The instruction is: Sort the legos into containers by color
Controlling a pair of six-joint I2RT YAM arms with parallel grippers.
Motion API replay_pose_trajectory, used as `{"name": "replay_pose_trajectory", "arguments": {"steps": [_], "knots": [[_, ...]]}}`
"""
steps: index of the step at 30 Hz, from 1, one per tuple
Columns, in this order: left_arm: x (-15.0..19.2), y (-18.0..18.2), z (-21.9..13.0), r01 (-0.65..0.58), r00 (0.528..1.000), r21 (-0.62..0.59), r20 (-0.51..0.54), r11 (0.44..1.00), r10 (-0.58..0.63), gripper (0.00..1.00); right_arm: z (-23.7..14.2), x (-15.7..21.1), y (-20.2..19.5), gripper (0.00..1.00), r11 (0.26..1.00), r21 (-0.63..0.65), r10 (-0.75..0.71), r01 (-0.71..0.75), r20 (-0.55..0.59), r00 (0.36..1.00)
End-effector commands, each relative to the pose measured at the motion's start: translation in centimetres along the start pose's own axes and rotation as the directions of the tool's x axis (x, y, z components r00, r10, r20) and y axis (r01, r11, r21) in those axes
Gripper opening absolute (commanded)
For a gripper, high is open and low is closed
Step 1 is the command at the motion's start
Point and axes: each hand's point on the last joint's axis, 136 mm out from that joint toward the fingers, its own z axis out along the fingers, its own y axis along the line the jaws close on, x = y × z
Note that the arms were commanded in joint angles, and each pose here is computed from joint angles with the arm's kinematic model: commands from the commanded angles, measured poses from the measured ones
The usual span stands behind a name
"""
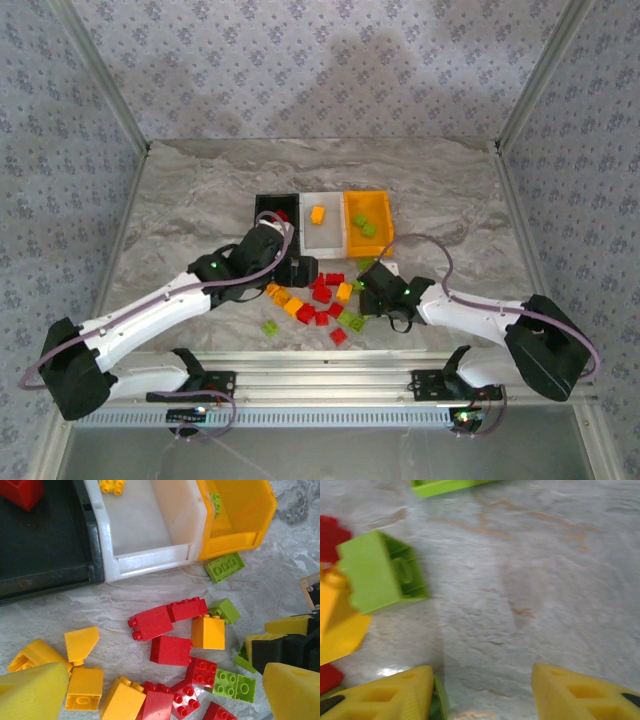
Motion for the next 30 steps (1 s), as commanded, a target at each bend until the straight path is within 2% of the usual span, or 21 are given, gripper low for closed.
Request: {"name": "replay_pose_trajectory", "arguments": {"steps": [1,4,7,9,12,17,28,30], "knots": [[0.2,1.1,-0.3,0.021,1.0,-0.039,0.016,0.999,-0.02,0.99,-1.0,-0.2,-3.1,0.54,0.991,0.123,0.049,-0.052,0.025,0.998],[0.4,1.4,-0.3,0.024,1.0,-0.045,0.013,0.999,-0.023,1.0,-2.1,-1.7,-2.6,0.57,0.995,0.074,0.055,-0.062,0.091,0.994],[0.5,1.7,-0.4,0.029,0.999,-0.052,0.019,0.998,-0.028,0.99,-3.0,-2.4,-0.8,0.7,0.999,-0.009,0.054,-0.053,0.118,0.992],[0.6,1.9,-0.6,0.033,0.999,-0.059,0.024,0.998,-0.032,1.0,-3.0,-2.2,0.1,0.76,0.998,-0.039,0.052,-0.049,0.104,0.993],[0.9,2.4,-0.6,0.039,0.999,-0.068,0.023,0.997,-0.038,1.0,-2.3,-1.2,0.7,0.77,0.998,-0.044,0.055,-0.052,0.059,0.997],[1.5,3.1,-0.4,0.055,0.998,-0.085,0.008,0.995,-0.054,0.99,-0.4,0.3,0.4,0.73,1.0,0.008,0.029,-0.029,0.009,1.0],[1.8,4.7,-0.6,0.091,0.996,-0.121,0.024,0.989,-0.089,1.0,0.3,2.5,-1.9,0.48,0.995,0.087,0.052,-0.047,-0.059,0.997],[1.8,5.0,-0.7,0.1,0.995,-0.123,0.029,0.987,-0.097,1.0,0.1,2.6,-2.1,0.5,0.994,0.087,0.066,-0.061,-0.054,0.996]]}}
